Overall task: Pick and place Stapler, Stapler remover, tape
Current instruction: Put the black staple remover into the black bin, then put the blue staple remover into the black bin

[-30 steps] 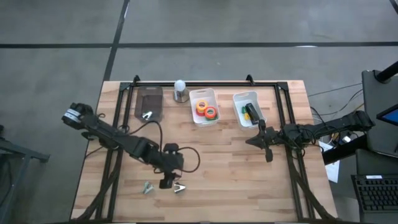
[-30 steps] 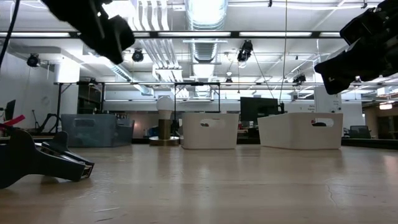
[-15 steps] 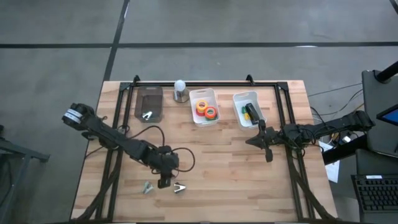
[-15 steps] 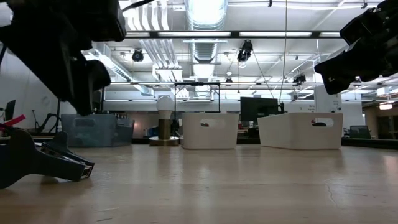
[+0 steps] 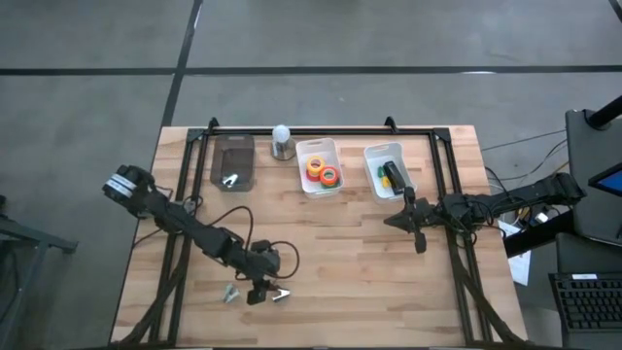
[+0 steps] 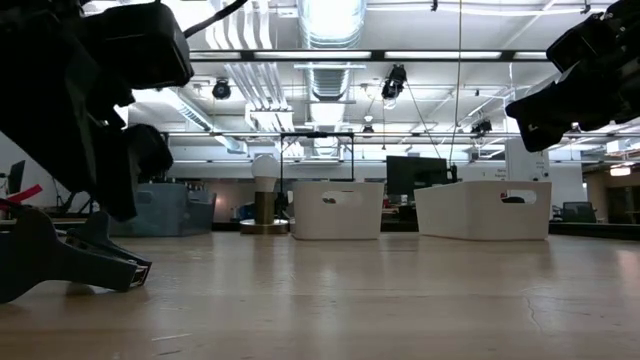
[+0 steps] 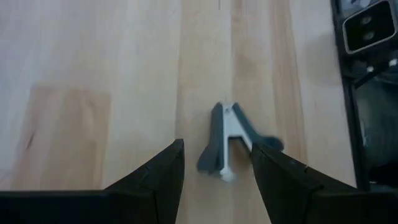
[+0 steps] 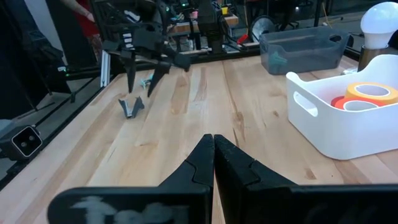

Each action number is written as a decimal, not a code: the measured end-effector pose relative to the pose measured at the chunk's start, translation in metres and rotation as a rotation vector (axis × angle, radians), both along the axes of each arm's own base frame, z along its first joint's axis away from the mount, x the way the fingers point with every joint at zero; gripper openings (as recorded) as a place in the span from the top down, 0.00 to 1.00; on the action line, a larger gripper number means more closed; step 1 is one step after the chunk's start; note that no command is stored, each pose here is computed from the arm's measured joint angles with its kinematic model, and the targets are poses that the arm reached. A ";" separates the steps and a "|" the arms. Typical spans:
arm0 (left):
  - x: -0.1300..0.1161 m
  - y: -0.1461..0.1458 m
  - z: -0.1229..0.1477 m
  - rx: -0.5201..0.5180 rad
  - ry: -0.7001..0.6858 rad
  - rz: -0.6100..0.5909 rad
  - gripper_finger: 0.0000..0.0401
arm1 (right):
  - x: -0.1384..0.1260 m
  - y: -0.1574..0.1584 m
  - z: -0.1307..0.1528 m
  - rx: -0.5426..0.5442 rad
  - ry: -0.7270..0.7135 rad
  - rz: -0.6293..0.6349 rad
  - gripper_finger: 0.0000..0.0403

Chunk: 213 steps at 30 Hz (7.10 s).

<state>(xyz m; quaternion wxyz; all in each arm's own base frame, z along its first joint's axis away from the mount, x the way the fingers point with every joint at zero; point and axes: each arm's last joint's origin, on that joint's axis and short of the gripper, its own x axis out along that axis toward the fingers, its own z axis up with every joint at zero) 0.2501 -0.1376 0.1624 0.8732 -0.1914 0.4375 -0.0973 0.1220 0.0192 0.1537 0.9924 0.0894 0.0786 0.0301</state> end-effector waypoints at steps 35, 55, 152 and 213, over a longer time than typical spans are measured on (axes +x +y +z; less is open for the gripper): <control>0.009 -0.005 -0.013 0.016 0.020 -0.006 0.97 | 0.000 0.000 0.000 0.000 0.000 0.000 0.98; 0.000 0.005 0.010 0.104 -0.030 -0.002 0.99 | 0.000 0.000 0.000 0.000 0.000 0.000 0.98; -0.095 0.153 0.035 0.215 0.033 0.786 0.56 | 0.000 0.000 0.000 0.000 0.000 0.000 0.98; -0.115 -0.014 -0.009 -0.196 0.564 0.442 0.55 | 0.000 0.000 0.000 0.000 0.000 0.000 0.98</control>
